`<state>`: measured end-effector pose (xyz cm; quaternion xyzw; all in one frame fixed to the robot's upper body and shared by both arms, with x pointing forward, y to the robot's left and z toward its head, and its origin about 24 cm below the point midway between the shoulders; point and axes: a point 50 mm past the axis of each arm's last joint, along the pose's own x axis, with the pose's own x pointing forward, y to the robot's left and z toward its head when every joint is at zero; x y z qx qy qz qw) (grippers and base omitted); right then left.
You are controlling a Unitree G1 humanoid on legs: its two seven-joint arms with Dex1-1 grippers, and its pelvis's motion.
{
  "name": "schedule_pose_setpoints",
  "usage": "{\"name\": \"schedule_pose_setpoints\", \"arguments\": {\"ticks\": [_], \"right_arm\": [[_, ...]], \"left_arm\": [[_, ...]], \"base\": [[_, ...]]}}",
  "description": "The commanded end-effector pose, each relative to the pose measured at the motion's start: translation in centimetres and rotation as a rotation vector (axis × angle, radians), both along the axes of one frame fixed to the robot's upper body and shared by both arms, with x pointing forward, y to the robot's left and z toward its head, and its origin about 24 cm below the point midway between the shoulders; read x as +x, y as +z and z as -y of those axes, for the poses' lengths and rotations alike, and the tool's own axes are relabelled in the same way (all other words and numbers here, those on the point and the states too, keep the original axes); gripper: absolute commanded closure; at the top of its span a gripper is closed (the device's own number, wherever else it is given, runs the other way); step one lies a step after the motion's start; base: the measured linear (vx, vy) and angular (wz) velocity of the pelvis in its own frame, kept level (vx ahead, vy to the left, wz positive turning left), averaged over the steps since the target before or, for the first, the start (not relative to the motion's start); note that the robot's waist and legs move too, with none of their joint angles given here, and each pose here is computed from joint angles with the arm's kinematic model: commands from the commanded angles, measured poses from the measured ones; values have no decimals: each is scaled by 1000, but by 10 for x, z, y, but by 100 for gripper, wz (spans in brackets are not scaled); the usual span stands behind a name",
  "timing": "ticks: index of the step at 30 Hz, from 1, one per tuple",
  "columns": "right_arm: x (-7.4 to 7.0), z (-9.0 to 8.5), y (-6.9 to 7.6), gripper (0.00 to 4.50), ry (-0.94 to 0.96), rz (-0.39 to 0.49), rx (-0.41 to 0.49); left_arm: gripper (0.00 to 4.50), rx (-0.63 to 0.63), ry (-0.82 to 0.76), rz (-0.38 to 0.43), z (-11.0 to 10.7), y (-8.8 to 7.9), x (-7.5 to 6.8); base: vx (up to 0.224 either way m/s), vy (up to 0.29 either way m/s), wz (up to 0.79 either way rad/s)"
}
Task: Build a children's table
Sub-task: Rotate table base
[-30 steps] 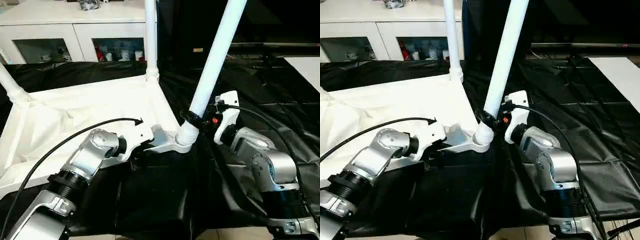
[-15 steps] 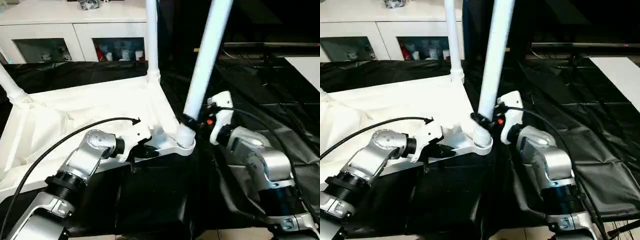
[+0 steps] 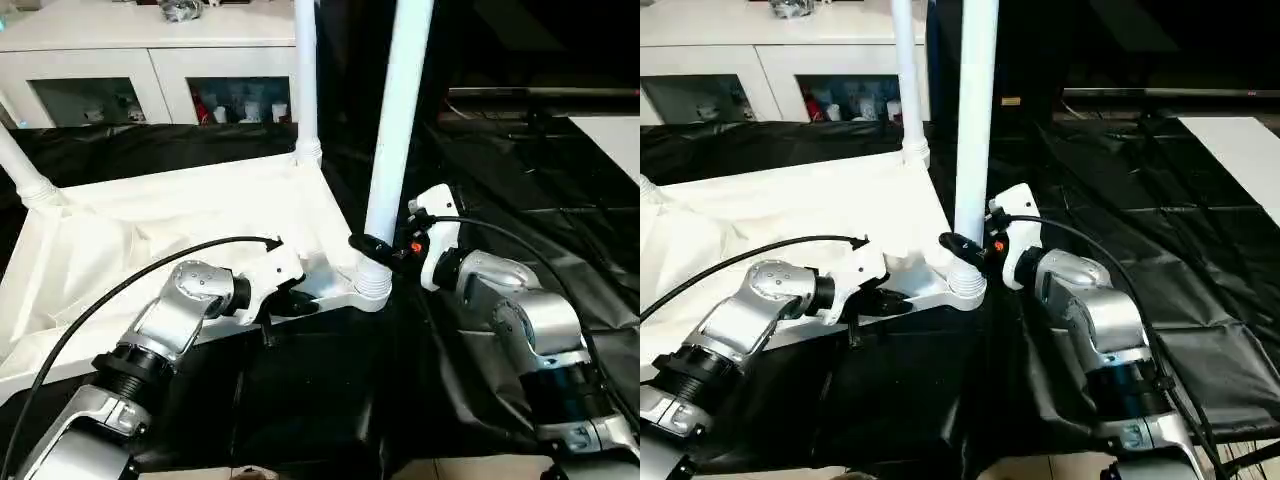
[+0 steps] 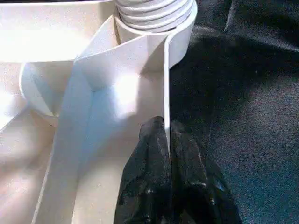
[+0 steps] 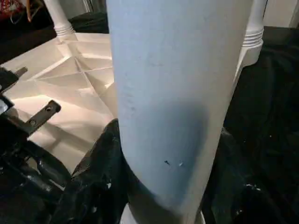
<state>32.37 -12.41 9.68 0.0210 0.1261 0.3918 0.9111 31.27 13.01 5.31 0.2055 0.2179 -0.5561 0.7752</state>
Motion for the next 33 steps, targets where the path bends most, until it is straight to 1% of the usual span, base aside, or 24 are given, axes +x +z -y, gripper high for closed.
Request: {"name": "schedule_pose_setpoints", "arguments": {"ticks": [1, 3, 4, 5, 10, 12, 13, 15, 17, 18, 19, 21, 23, 25, 29, 33], "right_arm": [[4, -1, -9, 266, -13, -51, 25], [7, -1, -12, 266, -24, -78, 65], [7, -1, -12, 266, -24, -79, 65], [9, 0, -14, 266, -28, -97, 86], [10, 6, -20, 266, -40, -130, 117], [6, 13, -26, 266, -55, -154, 149], [6, 13, -26, 266, -55, -154, 149], [1, 18, -32, 266, -65, -163, 159], [-4, 22, -37, 266, -73, -167, 166], [-4, 22, -37, 266, -73, -167, 166], [-10, 26, -43, 266, -87, -164, 174], [-14, 27, -45, 266, -92, -160, 181], [-19, 27, -47, 266, -91, -135, 172], [-23, 23, -45, 266, -82, -86, 153], [-27, 16, -40, 267, -42, -30, 116], [-30, 5, -38, 267, 13, -10, 52]], "left_arm": [[450, 27, 2, -10, 0, -5, 0], [450, 28, 1, -10, 0, -4, 0], [450, 28, 1, -10, 0, -4, 0], [450, 29, -1, -10, 0, -5, 0], [450, 30, -4, -11, 0, -4, 1], [450, 27, 3, -6, 0, -3, 2], [450, 27, 3, -6, 0, -3, 2], [450, 20, 10, 2, 0, -2, 3], [450, 15, 16, 4, 0, -2, 4], [450, 15, 16, 4, 0, -2, 4], [450, 11, 30, 9, 0, -1, 5], [450, 10, 37, 11, 0, -1, 6], [450, 8, 42, 14, 0, -1, 7], [450, 6, 44, 16, 0, -1, 8], [450, 7, 49, 19, 0, 0, 9], [450, 10, 51, 20, -1, 0, 10]], "base": [[0, 0, 0], [0, 0, 0], [0, 0, 0], [0, 0, 0], [0, 0, 0], [0, 0, 0], [0, 0, 0], [0, 0, 0], [0, 0, 0], [0, 0, 0], [0, 0, 0], [0, 0, 0], [0, 0, 0], [0, 0, 0], [0, 0, 0], [0, 0, 0]]}}
